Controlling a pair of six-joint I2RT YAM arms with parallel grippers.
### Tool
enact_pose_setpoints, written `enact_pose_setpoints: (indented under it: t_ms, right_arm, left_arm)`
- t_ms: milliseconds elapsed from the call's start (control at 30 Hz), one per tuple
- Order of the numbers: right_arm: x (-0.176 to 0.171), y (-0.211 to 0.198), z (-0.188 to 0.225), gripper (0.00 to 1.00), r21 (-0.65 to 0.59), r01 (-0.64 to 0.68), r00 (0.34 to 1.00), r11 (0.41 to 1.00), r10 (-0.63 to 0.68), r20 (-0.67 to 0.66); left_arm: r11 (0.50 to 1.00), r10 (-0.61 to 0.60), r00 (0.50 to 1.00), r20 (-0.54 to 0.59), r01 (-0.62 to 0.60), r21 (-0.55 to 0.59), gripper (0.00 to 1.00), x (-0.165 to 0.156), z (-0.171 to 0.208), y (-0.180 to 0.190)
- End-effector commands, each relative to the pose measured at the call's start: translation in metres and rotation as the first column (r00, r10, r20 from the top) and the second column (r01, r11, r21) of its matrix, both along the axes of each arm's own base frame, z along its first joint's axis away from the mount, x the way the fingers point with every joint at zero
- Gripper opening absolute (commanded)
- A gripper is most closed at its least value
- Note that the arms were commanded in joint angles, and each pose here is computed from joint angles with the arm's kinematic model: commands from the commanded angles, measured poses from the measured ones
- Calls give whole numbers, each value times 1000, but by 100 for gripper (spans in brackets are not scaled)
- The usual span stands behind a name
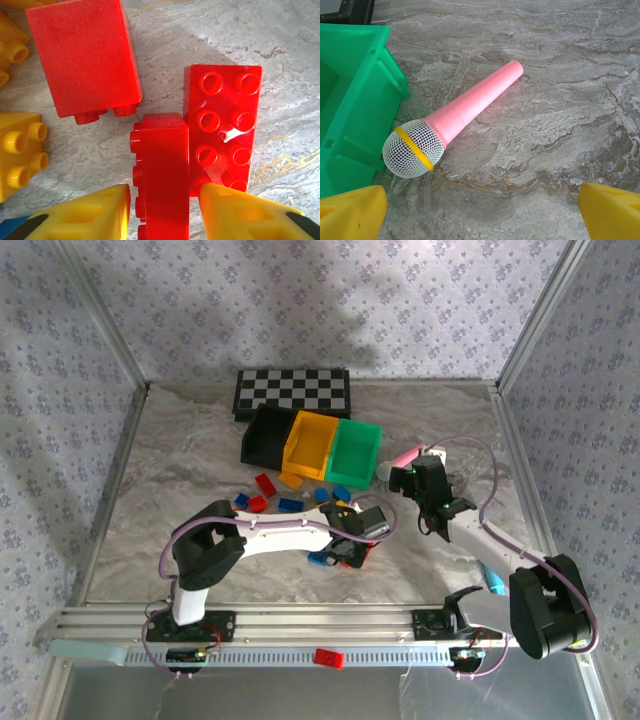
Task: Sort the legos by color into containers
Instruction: Pick up the lego from the middle-left of the table.
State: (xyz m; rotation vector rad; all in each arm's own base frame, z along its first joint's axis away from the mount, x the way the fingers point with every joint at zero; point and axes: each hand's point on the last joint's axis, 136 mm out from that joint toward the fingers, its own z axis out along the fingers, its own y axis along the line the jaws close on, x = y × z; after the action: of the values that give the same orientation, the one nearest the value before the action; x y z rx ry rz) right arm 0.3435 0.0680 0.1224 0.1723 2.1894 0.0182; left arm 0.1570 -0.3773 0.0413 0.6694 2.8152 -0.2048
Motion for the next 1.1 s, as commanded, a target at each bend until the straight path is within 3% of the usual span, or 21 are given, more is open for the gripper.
enact_pose_setpoints:
  t_ms: [0, 300, 567, 867, 1067]
  right_arm:
    - [4, -2, 7, 100, -23, 14, 1000, 1000, -14, 10]
    - [5, 0, 6, 100, -28, 11, 1000, 1000, -11, 0]
    - [5, -1, 6, 100, -28, 12, 1000, 1000, -12, 1]
    - [5, 0, 6, 100, -24, 9, 1000, 1000, -9, 5]
    - [6, 1, 5, 100, -23, 8, 1000, 1000, -8, 5]
  left_arm:
    - [992, 15, 999, -44, -10, 123, 42, -9, -25, 30]
    - [993, 22, 998, -54, -16, 120, 30, -12, -29, 33]
    - [997, 30, 998, 47, -33, 64, 30, 10, 7, 28]
    - [992, 111, 982, 155, -99, -82, 31, 60, 75, 42]
    - [975, 181, 956, 231, -144, -167, 32, 123, 123, 66]
